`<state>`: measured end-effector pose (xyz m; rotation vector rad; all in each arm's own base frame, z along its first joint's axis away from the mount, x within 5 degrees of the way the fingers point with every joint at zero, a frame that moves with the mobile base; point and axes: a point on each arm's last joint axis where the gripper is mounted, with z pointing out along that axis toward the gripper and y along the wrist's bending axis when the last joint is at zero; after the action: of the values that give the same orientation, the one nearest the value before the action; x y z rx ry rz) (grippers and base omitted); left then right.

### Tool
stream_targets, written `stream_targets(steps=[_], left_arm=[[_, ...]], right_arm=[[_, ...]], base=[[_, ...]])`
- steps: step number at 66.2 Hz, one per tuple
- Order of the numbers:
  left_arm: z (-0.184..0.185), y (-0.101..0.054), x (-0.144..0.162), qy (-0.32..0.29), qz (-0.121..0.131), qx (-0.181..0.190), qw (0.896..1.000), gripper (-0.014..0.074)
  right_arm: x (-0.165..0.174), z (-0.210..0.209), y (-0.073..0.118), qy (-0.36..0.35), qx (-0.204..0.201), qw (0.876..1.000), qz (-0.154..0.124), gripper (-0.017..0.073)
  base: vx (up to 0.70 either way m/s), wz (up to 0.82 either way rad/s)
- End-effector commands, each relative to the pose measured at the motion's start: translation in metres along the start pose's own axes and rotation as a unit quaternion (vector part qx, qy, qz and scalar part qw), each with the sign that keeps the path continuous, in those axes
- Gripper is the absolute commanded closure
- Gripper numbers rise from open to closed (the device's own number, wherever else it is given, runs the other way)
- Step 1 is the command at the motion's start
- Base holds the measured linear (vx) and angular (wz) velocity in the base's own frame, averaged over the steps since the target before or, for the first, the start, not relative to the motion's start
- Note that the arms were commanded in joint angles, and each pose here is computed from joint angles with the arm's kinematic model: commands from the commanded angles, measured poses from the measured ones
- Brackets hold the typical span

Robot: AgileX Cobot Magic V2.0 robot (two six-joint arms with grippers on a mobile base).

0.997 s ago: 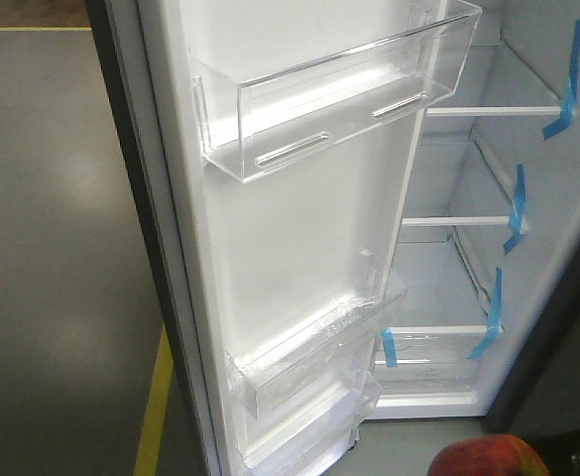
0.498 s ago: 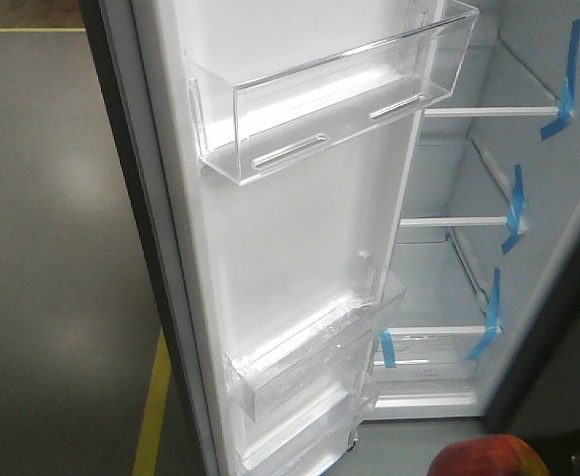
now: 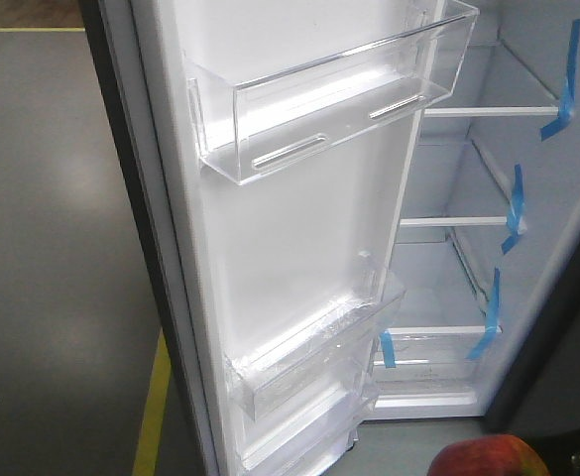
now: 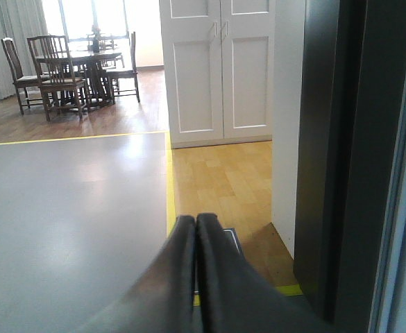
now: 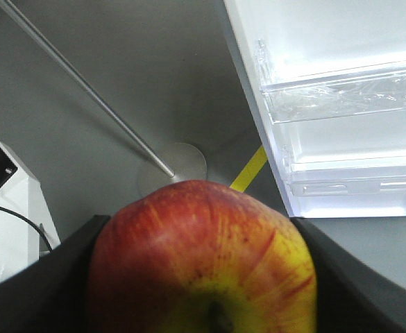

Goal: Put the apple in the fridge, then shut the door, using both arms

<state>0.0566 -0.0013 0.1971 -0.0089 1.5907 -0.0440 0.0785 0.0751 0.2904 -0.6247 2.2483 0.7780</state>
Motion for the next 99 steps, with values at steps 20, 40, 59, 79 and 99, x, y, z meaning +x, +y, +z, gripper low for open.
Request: stream_targets(steps=[20,40,59,79,99], left_arm=[[-0.002,-0.001,-0.013,-0.053,-0.006,0.006,0.999,0.06],[-0.002,-0.001,-0.013,-0.053,-0.006,0.006,0.999,0.06],[-0.002,-0.001,-0.013,-0.053,-0.006,0.006,0.999,0.06],[-0.002,-0.001,-0.013,-0.053,-0.006,0.006,0.999,0.06],[-0.002,-0.001,-0.013,-0.053,-0.006,0.006,0.999,0.06]], right_arm=[[-0.013,-0.005,0.003,-0.045,-0.003,0.999,0.001,0.0356],[-0.045,-0.016,-0.008,-0.08,0.092,0.991,-0.055,0.0356],[-0.123,-0.031,-0.014,-0.1,0.175,0.975,-0.097,0.0353],[-0.218,-0.042,-0.007,-0.171,0.184,0.959,-0.128,0.0353],[-0.294,-0.037,-0.005,-0.217,0.166,0.952,-0.139,0.0345]], base=[[0.0,0.0],[0.0,0.0],[0.0,0.0],[0.0,0.0],[0.0,0.0]])
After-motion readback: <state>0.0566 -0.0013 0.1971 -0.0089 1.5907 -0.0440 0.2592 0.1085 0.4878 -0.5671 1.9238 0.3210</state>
